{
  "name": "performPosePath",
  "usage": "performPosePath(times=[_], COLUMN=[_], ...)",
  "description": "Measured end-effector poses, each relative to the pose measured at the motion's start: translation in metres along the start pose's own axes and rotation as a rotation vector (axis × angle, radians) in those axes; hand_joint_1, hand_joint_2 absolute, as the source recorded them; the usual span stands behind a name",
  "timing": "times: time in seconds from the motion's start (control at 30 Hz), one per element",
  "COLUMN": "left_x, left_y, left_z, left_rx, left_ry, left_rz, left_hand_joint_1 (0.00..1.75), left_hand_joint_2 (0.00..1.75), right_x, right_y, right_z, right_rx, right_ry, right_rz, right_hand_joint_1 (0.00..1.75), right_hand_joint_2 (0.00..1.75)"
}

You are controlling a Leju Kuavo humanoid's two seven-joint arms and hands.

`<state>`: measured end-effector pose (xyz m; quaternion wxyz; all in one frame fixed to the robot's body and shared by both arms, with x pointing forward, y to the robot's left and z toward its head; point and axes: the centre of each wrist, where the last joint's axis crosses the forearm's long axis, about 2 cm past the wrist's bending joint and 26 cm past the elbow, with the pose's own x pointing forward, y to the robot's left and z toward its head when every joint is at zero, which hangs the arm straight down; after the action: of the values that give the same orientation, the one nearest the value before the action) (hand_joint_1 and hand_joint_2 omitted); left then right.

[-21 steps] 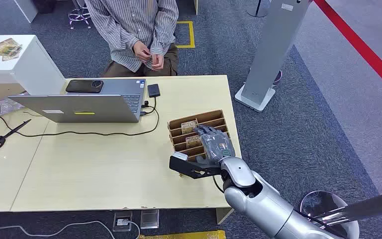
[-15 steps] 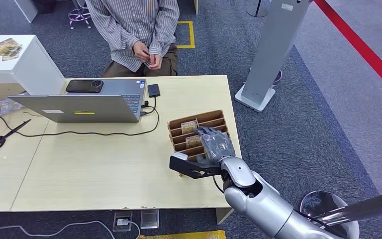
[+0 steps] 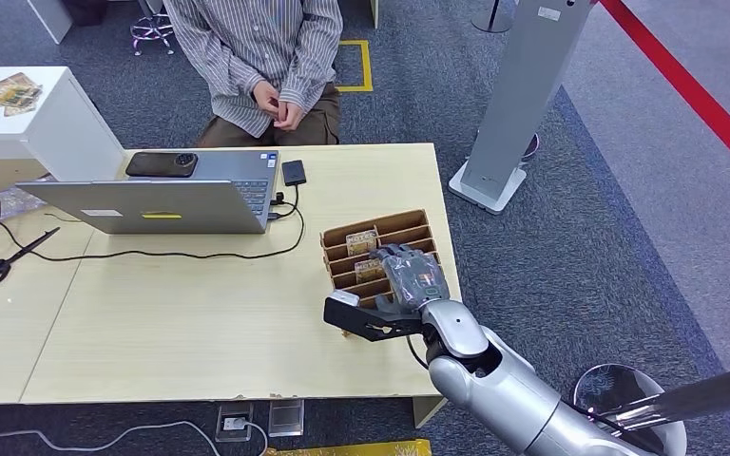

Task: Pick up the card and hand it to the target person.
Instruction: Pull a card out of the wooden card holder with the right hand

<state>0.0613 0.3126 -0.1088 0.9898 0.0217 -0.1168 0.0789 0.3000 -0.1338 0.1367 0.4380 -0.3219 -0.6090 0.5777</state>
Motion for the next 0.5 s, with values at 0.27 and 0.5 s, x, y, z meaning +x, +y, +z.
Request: performPosePath(times=[0.27,0.5], left_x=[0.0,-0.0001], left_y=[0.0001,0.0001], left_z=[0.0,0.0], left_rx=[0.0,0.0], left_ry=[0.0,0.001], left_rz=[-0.001,-0.002], left_hand_joint_1=[0.0,0.0], left_hand_joint_2=[0.0,0.0], right_x=[-0.0002,0.0], right_y=[-0.0008,0.0001], right_z=[-0.0006,0.0001], right_rx=[0.001,0.004], right_ry=[0.0,0.001], right_rz=[-0.006,-0.008], right_hand_joint_1=[0.76,0.96], right_hand_joint_2=[1.75,1.75])
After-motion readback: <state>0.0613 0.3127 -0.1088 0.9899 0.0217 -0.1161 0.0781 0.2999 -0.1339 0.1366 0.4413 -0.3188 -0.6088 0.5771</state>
